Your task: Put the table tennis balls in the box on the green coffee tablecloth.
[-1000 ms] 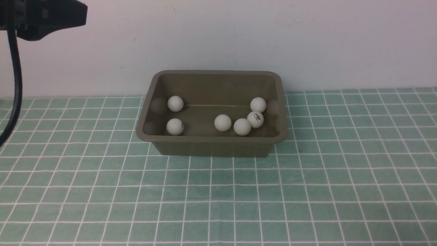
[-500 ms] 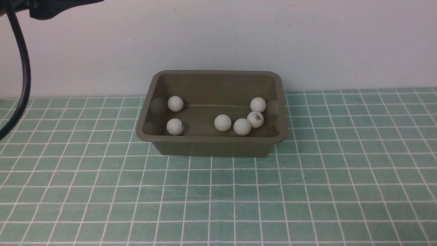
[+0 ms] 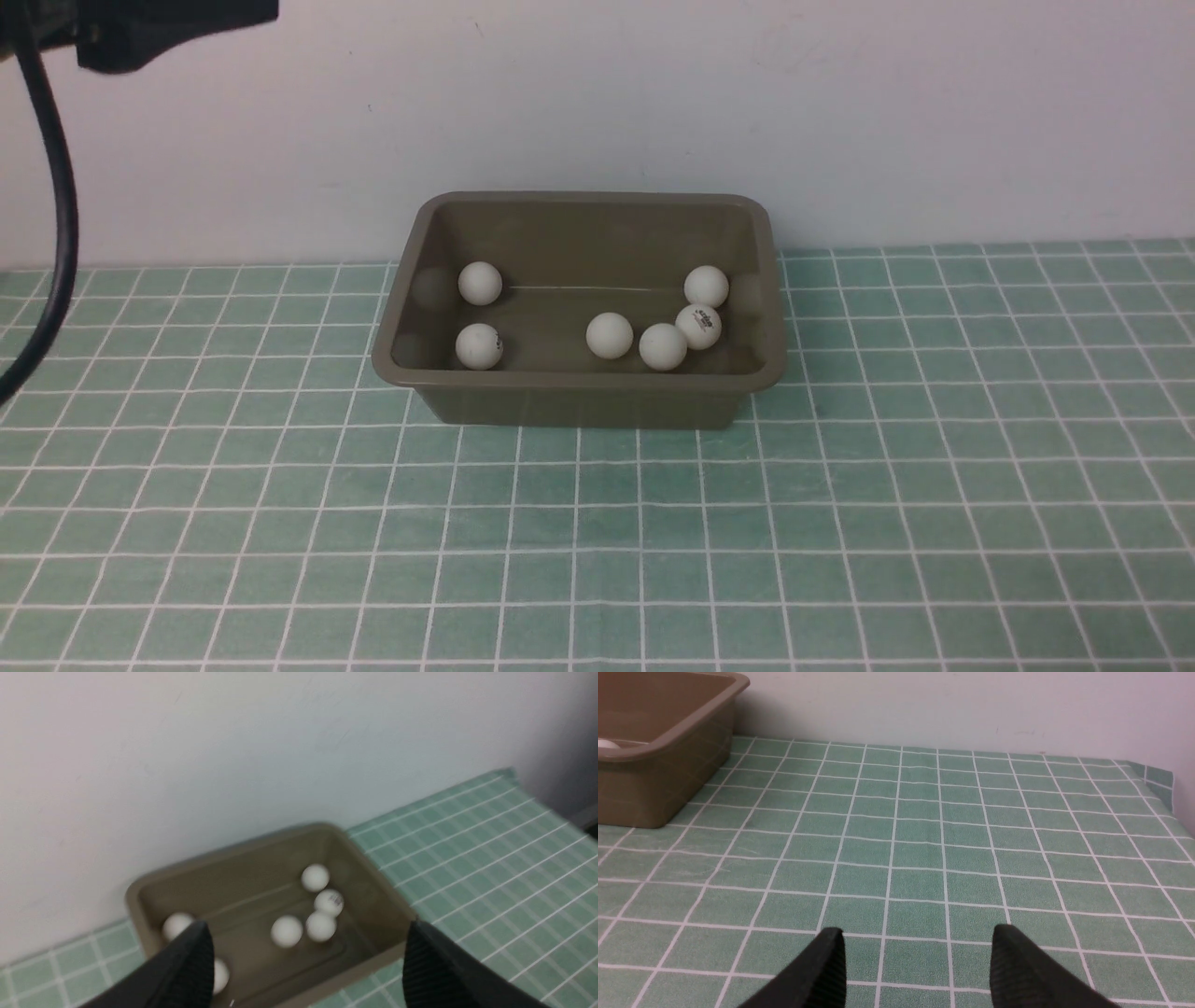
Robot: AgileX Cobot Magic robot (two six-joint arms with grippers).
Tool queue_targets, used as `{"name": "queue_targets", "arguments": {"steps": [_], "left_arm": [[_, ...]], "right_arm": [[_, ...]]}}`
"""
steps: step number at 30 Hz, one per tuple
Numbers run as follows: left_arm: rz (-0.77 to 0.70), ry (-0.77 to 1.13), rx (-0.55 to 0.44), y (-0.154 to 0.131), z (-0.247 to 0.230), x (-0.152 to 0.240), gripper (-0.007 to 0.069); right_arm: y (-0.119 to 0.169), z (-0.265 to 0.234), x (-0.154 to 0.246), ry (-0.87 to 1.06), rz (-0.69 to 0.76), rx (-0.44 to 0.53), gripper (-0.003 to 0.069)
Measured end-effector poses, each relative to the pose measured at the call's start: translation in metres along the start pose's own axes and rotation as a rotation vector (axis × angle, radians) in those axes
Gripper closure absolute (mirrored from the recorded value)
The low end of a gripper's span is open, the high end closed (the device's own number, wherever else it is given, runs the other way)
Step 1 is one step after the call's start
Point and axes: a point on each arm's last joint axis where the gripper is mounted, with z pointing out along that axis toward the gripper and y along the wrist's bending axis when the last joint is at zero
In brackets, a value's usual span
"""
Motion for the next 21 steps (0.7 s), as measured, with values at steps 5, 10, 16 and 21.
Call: {"name": "queue_targets", "arguments": {"steps": [5, 10, 16, 21], "left_arm": [[-0.035, 0.083, -0.133, 0.001, -0.011, 0.039, 0.0137], [-0.039, 0.066, -0.282, -0.001, -0.027, 0.093, 0.0137], [-0.005, -0.015, -0.444, -0.003, -0.041, 0.175, 0.0137], [-0.01, -0.053, -0.505, -0.005, -0.044, 0.23, 0.0137]], "right_arm": [[0.0, 0.0, 0.0, 0.0, 0.002, 0.0, 0.027], [0.0, 0.0, 0.0, -0.001, 0.002, 0.0, 0.027], [0.0, 0.0, 0.0, -0.001, 0.002, 0.0, 0.027], [0.0, 0.0, 0.0, -0.002, 0.002, 0.0, 0.027]]}}
